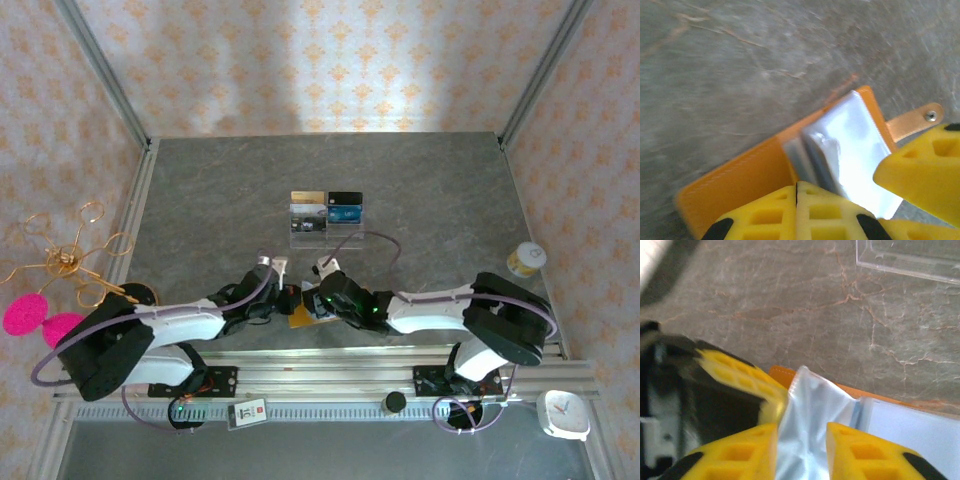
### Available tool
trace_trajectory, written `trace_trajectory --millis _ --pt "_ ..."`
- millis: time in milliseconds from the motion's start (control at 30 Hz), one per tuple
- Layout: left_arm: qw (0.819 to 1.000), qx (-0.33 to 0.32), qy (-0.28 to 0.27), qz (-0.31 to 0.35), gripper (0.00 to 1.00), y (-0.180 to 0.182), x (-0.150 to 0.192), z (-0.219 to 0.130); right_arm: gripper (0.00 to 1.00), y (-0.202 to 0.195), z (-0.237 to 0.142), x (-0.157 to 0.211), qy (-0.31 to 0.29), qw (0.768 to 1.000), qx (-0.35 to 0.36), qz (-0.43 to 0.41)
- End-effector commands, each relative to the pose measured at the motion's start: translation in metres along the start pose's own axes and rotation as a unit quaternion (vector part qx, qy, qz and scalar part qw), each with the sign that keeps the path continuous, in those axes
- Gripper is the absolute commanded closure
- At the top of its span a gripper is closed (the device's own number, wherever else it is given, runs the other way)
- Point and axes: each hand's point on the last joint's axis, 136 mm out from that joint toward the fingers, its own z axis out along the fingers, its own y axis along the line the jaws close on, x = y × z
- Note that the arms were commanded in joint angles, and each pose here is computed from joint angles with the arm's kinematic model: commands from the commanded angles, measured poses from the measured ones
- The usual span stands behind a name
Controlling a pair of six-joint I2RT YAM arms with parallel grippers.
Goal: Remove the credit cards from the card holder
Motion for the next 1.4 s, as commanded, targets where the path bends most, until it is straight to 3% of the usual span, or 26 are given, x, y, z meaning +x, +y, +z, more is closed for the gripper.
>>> trace_trajectory --millis 0,200,333,400,533,900,1367 --pt "0.999 0.049 -0.008 0.005 1.0 -0.036 -0.013 0.006 0.65 -0.012 -0.021 -0.022 -0.056 0.998 0.023 0.026" --pt "0.998 0.066 0.018 0.013 0.96 -0.057 -0.004 0.021 0.62 -0.046 -0.068 -0.026 -0.105 0.99 0.063 0.065" --pt "0.998 0.046 0.036 0.007 0.97 -0.054 0.001 0.036 0.65 -0.06 -0.076 -0.013 -0.092 0.99 0.074 0.081" --pt "0.999 0.043 -0.003 -0.005 0.96 -0.052 -0.012 0.025 0.67 -0.06 -0.074 -0.007 -0.076 0.992 0.065 0.079" --pt "0.998 0.039 -0.052 -0.018 0.81 -0.046 -0.032 0.001 0.74 -0.065 -0.058 0.002 -0.032 0.995 0.063 0.068" --pt "0.998 0.027 -0.025 -0.049 0.72 -0.02 -0.007 0.005 0.82 -0.089 -0.015 0.017 0.026 0.992 0.111 0.047" --pt "0.999 -0.002 -0.007 -0.045 0.7 -0.008 -0.003 0.022 0.89 -0.093 -0.008 0.044 0.058 0.99 0.107 0.076"
